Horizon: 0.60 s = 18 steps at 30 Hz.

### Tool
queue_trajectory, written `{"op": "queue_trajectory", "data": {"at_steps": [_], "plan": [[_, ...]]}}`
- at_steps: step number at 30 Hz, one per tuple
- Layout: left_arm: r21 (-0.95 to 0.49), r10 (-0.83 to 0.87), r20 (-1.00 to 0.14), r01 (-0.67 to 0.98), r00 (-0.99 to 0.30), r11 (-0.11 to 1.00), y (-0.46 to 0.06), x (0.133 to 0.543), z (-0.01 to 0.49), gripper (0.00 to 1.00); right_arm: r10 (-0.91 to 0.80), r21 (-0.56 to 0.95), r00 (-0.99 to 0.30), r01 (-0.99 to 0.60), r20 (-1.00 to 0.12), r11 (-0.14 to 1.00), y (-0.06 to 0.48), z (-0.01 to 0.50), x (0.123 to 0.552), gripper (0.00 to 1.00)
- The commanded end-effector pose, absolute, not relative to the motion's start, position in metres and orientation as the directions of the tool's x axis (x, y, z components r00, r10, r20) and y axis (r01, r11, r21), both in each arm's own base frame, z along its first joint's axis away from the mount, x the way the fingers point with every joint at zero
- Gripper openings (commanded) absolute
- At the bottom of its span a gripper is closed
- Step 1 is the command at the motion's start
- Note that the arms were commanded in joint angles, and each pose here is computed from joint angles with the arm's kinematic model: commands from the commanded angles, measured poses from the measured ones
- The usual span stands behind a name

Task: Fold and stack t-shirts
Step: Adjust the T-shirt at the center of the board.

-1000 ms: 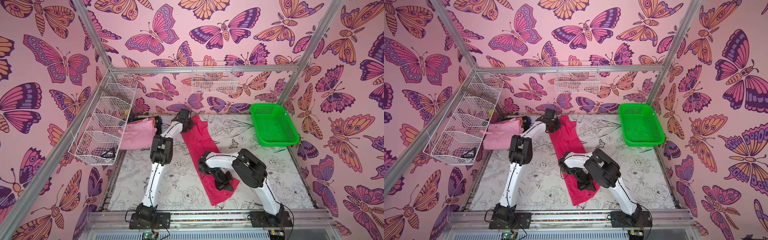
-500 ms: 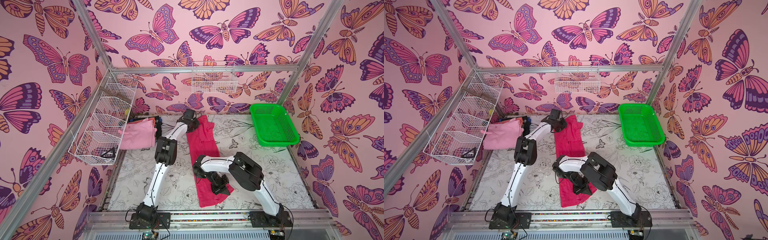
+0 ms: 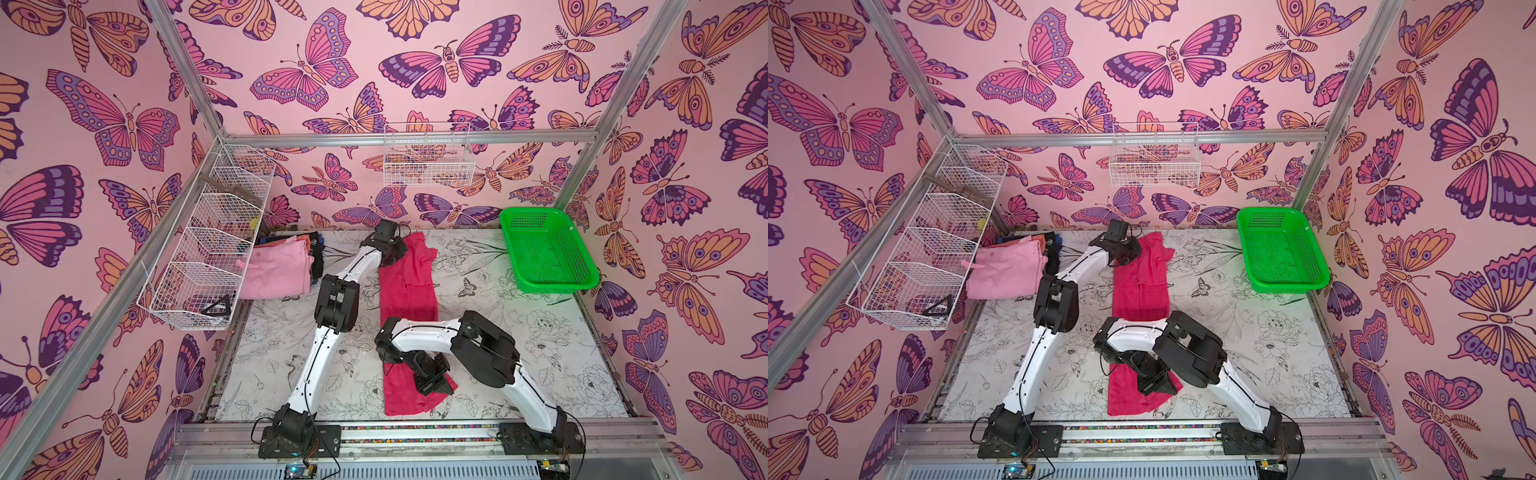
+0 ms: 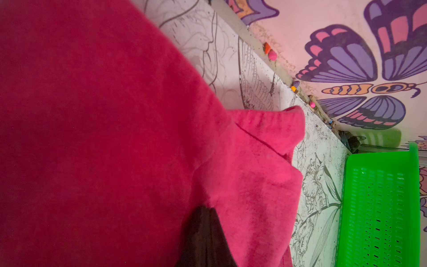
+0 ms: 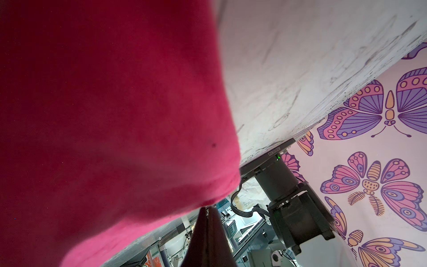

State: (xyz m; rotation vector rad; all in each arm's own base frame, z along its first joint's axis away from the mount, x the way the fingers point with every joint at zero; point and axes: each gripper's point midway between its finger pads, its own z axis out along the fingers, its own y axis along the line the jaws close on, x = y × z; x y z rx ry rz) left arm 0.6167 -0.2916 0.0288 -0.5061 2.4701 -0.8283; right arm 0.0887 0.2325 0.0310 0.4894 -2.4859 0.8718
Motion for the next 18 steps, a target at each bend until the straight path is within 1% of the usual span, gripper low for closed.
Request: {"op": "queue_trajectory", "data": {"at_steps": [1, 18], "plan": [[-0.530, -0.414, -0.135, -0.287, -0.900, 0.798, -0.303, 0.562, -0.057, 0.00, -0.240, -0.388, -0.758, -0.546, 0.607, 0.743, 0.247, 0.004, 0.072, 0.00], [-0.544, -0.402, -0.127, -0.275, -0.907, 0.793, -0.316, 0.559, -0.056, 0.00, -0.254, -0.381, -0.748, -0.562, 0.613, 0.734, 0.254, 0.005, 0.068, 0.00]]}}
